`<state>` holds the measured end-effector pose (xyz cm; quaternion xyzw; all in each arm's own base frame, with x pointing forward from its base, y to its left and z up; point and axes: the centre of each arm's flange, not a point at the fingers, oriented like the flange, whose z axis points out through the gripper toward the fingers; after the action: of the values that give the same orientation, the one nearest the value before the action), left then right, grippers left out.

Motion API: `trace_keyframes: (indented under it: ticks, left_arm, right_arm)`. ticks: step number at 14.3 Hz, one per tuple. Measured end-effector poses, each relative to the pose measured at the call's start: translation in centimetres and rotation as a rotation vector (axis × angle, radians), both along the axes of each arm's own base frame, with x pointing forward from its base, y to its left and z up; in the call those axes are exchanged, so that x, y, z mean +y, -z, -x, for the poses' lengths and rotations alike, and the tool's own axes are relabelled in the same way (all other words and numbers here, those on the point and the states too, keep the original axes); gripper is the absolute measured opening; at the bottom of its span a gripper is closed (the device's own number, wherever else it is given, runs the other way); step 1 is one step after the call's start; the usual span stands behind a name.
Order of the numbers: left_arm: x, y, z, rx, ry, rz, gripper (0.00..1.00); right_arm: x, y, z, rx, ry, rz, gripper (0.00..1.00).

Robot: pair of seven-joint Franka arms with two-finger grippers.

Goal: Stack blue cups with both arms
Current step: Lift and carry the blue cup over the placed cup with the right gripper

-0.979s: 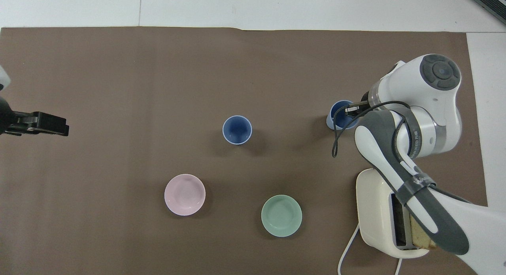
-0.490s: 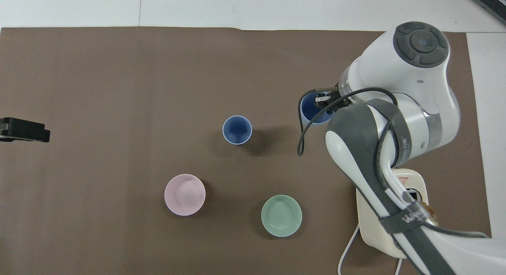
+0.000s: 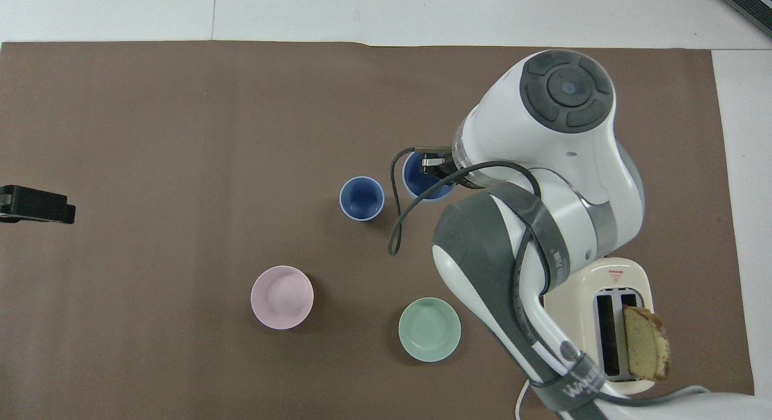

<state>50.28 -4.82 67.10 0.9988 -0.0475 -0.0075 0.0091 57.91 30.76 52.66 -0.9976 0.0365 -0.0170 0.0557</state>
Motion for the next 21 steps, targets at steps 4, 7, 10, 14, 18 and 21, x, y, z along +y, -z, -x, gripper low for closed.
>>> trace_keyframes:
  ticks: [4, 7, 10, 14, 18, 21]
  left_arm:
    - [1.7, 0.0, -0.1, 0.002, -0.031, 0.003, 1.00]
    - [2.0, 0.0, -0.1, 0.003, -0.038, 0.004, 1.00]
    - [2.0, 0.0, -0.1, 0.003, -0.037, 0.004, 1.00]
    - [2.0, 0.0, -0.1, 0.004, -0.037, 0.004, 1.00]
    - [2.0, 0.0, -0.1, 0.004, -0.037, 0.004, 1.00]
    - [2.0, 0.0, -0.1, 0.004, -0.037, 0.004, 1.00]
  right_arm:
    - [4.4, 1.4, 0.6, -0.043, -0.055, -0.048, 0.04]
    - [5.5, 3.7, 0.0, -0.037, -0.063, -0.053, 0.04]
    - [5.3, 3.9, -0.3, -0.036, -0.058, -0.053, 0.04]
    - [5.4, 4.0, -0.4, -0.044, -0.055, -0.063, 0.04]
    - [5.5, 5.9, -0.7, -0.017, -0.055, -0.051, 0.04]
    - [5.6, 7.1, -0.8, -0.001, -0.055, -0.044, 0.04]
